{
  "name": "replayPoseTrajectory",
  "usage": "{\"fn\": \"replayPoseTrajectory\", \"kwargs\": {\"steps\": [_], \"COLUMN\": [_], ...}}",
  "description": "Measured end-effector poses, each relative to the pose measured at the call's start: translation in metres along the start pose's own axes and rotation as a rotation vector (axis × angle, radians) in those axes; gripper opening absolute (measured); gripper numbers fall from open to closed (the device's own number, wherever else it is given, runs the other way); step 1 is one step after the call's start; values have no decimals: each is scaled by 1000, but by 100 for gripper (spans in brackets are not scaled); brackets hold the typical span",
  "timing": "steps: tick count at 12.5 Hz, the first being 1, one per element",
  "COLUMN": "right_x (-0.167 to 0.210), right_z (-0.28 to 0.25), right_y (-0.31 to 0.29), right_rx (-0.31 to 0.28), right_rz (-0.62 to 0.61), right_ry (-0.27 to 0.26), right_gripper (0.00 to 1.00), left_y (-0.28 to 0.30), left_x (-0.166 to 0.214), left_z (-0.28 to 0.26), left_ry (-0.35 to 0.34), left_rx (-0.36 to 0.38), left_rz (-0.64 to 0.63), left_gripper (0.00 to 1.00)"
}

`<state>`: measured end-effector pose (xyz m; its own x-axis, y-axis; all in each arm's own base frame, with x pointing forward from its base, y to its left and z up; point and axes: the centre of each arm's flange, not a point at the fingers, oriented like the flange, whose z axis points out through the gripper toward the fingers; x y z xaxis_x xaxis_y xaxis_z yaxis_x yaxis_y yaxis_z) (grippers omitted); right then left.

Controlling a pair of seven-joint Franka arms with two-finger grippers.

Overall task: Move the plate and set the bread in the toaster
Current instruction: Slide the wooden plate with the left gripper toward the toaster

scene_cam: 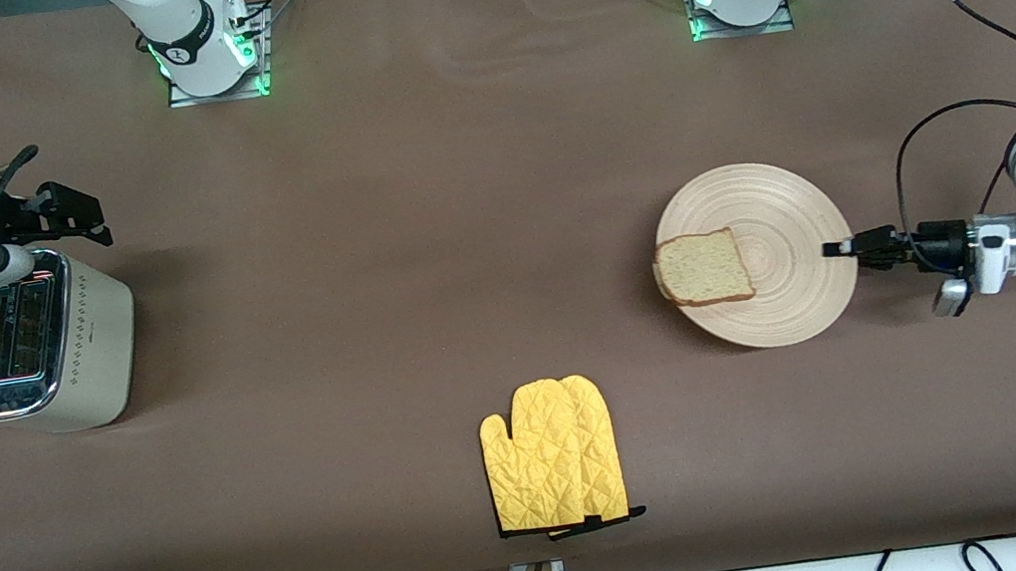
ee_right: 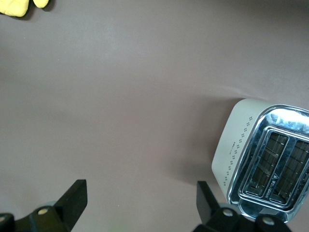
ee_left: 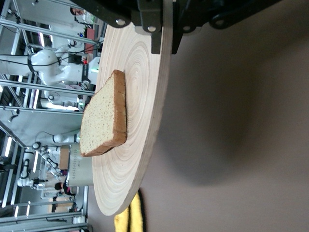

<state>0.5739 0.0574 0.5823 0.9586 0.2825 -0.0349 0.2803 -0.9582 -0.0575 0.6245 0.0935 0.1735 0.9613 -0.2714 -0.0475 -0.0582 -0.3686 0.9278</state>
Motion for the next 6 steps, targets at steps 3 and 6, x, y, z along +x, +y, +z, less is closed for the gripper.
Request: {"fn": "replayPoseTrajectory", "kwargs": {"steps": [3,6], "right_x": [0,1], "right_z": [0,0], "right_y": [-1,-3], "right_rx": [0,0], "right_rz": [-2,-7], "right_ry": [0,0], "right_gripper": [100,100], "left_y": [50,82], "left_x": [44,72], "left_z": [99,193], "left_ry": [-101,-139], "left_rx": [-61,-27], "left_rz": [43,64], "left_gripper": [9,9]}}
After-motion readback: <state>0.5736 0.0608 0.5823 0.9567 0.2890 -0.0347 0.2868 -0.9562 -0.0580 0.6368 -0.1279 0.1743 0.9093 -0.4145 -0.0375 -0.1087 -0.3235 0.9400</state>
